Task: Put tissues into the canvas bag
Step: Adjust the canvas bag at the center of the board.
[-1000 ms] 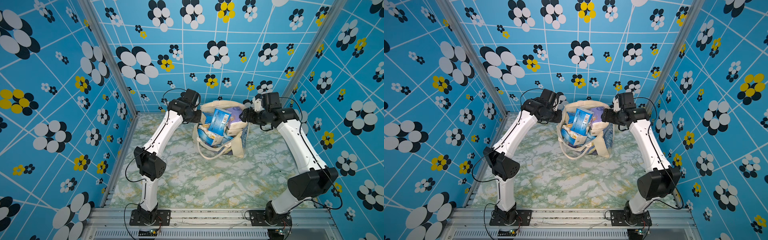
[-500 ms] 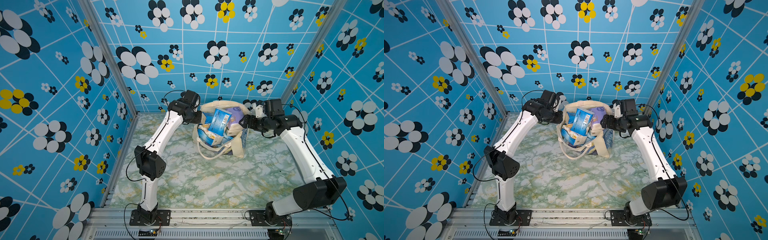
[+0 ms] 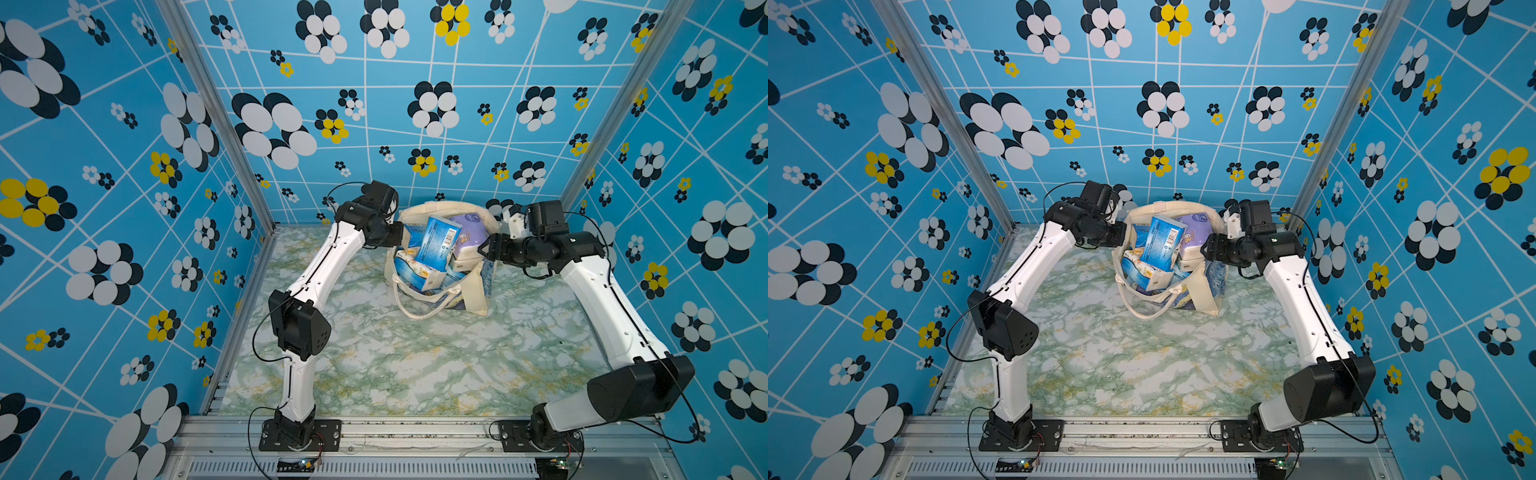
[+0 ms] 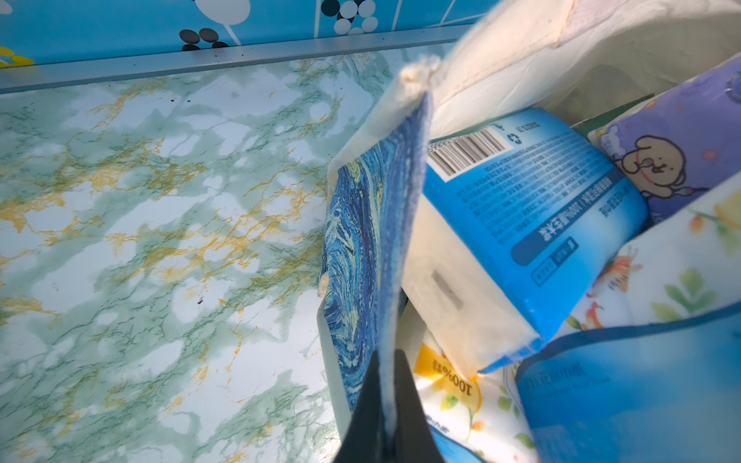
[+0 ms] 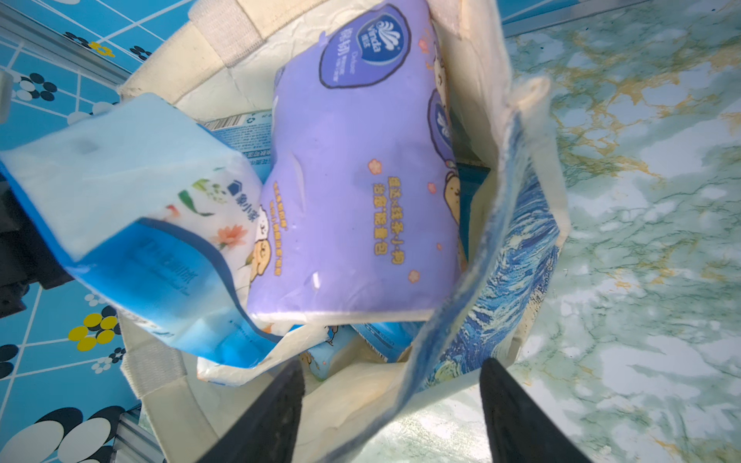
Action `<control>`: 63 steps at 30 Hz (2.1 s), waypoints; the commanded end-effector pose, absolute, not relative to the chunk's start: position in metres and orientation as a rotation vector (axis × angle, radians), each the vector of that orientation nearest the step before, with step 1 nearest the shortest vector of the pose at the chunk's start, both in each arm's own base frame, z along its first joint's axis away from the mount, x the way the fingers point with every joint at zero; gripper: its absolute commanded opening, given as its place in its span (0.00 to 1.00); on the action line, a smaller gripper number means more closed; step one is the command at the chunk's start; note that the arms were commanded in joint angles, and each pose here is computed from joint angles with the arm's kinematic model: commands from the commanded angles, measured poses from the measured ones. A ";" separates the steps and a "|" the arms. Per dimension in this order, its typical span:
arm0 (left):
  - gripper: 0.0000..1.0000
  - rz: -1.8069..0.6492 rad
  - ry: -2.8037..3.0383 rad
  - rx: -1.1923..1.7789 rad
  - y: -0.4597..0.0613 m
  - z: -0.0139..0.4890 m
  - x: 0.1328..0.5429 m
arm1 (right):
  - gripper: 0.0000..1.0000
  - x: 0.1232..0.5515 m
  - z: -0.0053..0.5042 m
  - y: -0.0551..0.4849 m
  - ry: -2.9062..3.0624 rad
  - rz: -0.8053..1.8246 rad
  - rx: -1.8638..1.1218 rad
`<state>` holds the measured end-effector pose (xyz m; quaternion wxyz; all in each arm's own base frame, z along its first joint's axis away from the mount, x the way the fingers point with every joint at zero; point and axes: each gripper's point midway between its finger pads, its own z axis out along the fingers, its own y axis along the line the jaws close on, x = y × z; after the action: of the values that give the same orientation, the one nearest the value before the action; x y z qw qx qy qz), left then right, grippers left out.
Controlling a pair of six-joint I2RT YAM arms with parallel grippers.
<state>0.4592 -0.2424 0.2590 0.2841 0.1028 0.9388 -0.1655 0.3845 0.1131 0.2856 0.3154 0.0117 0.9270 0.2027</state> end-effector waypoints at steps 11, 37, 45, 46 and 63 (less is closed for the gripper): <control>0.00 -0.499 2.517 0.271 -0.240 0.258 0.461 | 0.55 0.382 0.274 0.114 2.516 0.486 0.018; 0.00 -0.376 2.349 0.089 -0.136 0.383 0.425 | 0.00 0.383 0.384 0.052 2.359 0.001 -0.016; 0.00 -0.517 2.374 0.012 -0.138 0.327 0.418 | 0.00 0.409 0.351 0.081 2.382 0.189 -0.016; 0.00 -0.530 2.373 0.005 -0.140 0.321 0.419 | 0.00 0.411 0.344 0.084 2.389 0.213 -0.010; 0.09 -0.661 2.393 0.021 -0.168 0.291 0.428 | 0.12 0.419 0.318 0.113 2.383 0.424 -0.032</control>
<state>0.4145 -0.1640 0.2739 0.2852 0.0035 0.9281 -0.2393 0.4173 0.1162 0.2971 0.3180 -0.0177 0.9359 0.1505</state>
